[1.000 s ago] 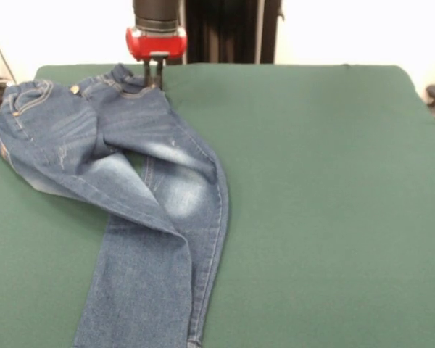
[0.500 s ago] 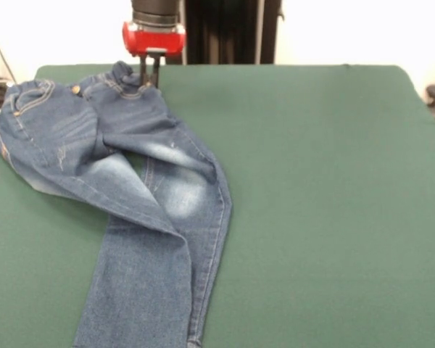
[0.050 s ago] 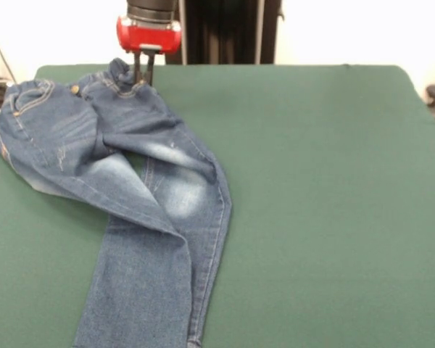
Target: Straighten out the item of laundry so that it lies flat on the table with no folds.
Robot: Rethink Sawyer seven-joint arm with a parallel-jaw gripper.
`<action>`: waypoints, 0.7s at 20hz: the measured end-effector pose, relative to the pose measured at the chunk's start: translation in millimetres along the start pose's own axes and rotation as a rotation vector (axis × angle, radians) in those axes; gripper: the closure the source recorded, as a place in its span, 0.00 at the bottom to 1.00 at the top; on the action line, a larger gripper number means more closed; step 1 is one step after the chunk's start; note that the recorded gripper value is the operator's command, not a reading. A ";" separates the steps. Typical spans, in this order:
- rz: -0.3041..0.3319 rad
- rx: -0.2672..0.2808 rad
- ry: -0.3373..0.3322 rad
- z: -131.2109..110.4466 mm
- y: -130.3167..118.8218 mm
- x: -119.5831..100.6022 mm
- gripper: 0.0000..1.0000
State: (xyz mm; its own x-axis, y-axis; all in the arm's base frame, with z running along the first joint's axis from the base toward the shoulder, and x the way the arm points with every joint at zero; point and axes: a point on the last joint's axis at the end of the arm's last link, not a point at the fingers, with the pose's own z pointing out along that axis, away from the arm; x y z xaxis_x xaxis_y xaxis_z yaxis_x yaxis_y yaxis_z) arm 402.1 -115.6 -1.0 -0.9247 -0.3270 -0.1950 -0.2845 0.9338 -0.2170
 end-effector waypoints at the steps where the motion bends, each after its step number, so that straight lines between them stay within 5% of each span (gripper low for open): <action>1: 0.002 0.001 0.000 -0.1 0.0 -0.6 1.00; 14: -0.041 0.019 0.018 -3.6 28.5 -17.3 1.00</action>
State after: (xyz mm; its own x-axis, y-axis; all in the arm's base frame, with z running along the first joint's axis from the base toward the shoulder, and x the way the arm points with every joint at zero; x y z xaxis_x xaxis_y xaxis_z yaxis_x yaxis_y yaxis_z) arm 409.1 -82.9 -0.5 -0.9168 -0.3623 -0.1682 -0.3176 0.9166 -0.2429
